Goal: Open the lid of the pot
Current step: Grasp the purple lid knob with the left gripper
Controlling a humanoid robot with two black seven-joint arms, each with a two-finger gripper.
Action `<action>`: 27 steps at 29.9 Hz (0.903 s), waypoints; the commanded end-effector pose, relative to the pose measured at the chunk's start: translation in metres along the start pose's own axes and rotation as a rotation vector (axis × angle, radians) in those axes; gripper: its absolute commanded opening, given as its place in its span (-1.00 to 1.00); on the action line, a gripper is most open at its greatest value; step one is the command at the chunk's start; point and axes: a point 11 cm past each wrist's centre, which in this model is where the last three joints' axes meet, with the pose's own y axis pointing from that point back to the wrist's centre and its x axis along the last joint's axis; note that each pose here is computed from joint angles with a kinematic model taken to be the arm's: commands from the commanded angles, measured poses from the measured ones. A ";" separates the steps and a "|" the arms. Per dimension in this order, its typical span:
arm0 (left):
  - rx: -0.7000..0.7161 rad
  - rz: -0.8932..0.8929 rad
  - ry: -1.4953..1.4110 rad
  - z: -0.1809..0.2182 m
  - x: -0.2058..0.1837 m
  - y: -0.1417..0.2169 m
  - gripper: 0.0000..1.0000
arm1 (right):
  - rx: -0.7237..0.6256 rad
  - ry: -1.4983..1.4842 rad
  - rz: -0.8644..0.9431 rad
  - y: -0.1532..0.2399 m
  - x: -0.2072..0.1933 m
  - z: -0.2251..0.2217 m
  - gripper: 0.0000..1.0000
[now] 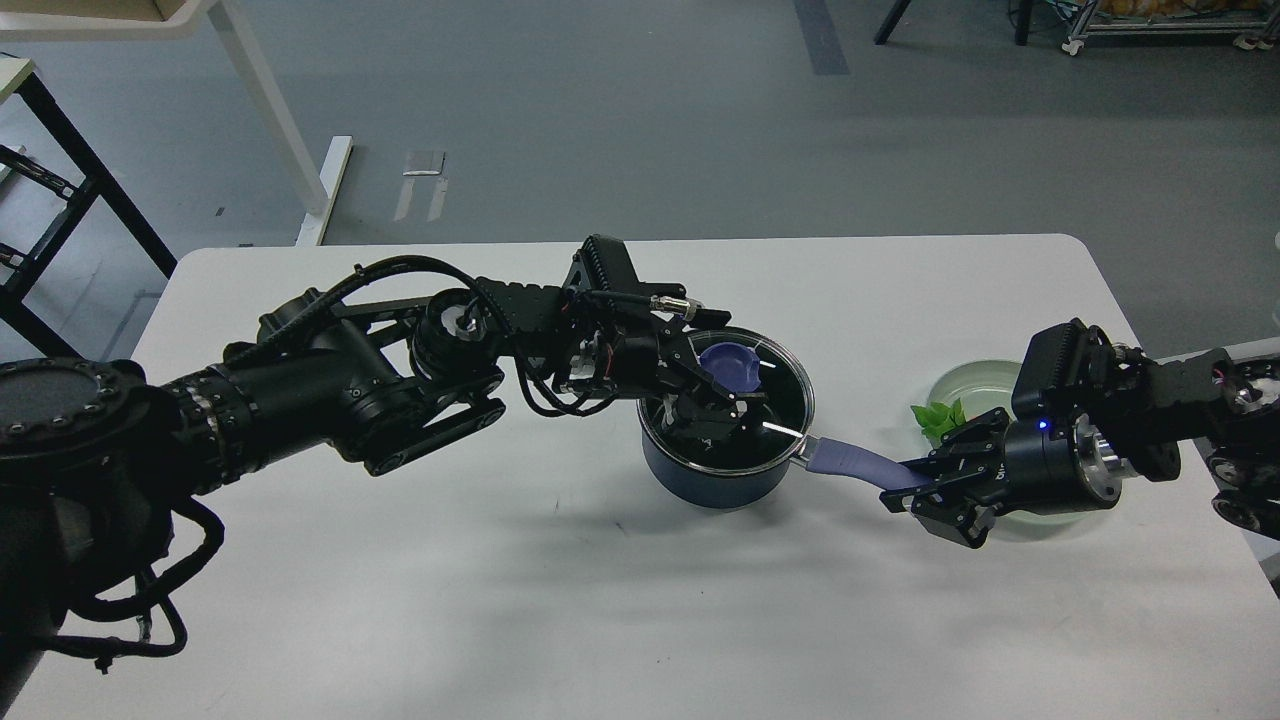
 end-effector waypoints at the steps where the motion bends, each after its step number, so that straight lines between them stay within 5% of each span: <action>1: -0.003 0.002 0.004 0.001 -0.001 -0.001 0.94 | -0.001 0.000 0.000 0.000 0.000 0.000 -0.29; 14: -0.013 0.000 0.022 0.007 -0.008 -0.004 0.92 | 0.000 -0.001 0.000 0.000 -0.001 0.000 -0.29; 27: -0.018 0.032 0.016 0.008 0.000 -0.006 0.03 | 0.003 -0.006 -0.005 -0.001 -0.003 -0.001 -0.29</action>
